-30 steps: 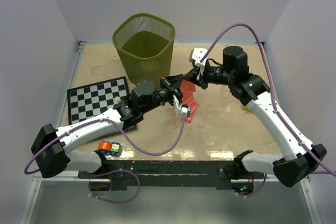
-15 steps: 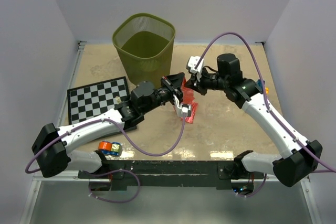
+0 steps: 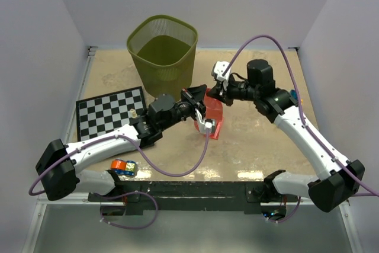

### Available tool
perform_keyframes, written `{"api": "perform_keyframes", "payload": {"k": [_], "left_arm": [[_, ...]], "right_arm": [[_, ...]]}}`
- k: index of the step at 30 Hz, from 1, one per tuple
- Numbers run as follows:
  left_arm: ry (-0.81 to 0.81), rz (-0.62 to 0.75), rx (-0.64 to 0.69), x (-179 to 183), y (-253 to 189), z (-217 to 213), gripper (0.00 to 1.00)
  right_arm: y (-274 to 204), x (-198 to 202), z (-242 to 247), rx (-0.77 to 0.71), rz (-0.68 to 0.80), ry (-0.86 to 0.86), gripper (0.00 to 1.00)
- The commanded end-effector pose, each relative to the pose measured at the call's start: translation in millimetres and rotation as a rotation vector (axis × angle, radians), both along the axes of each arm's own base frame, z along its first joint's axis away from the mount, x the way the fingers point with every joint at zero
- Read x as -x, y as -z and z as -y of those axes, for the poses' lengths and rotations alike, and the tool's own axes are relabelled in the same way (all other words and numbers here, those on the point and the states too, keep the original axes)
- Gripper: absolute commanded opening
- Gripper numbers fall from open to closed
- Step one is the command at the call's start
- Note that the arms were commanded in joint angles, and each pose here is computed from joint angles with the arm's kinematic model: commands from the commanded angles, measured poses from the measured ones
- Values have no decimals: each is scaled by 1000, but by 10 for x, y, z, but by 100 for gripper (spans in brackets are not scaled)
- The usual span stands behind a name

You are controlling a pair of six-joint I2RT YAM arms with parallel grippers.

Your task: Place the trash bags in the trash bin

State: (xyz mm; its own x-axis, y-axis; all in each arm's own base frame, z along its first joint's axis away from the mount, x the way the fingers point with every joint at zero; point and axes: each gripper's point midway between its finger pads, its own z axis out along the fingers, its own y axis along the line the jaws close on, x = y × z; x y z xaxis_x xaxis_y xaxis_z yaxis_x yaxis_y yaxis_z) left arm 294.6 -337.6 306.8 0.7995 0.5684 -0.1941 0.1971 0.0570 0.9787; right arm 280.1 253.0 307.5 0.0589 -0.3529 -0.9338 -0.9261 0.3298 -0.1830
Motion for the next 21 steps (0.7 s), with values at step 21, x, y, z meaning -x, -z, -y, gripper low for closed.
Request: {"api": "perform_keyframes", "payload": {"k": [21], "left_arm": [[-84,119,118,-120,-462,-107,0]], "right_arm": [[47,255,-71,21,-48,-132,0]]}}
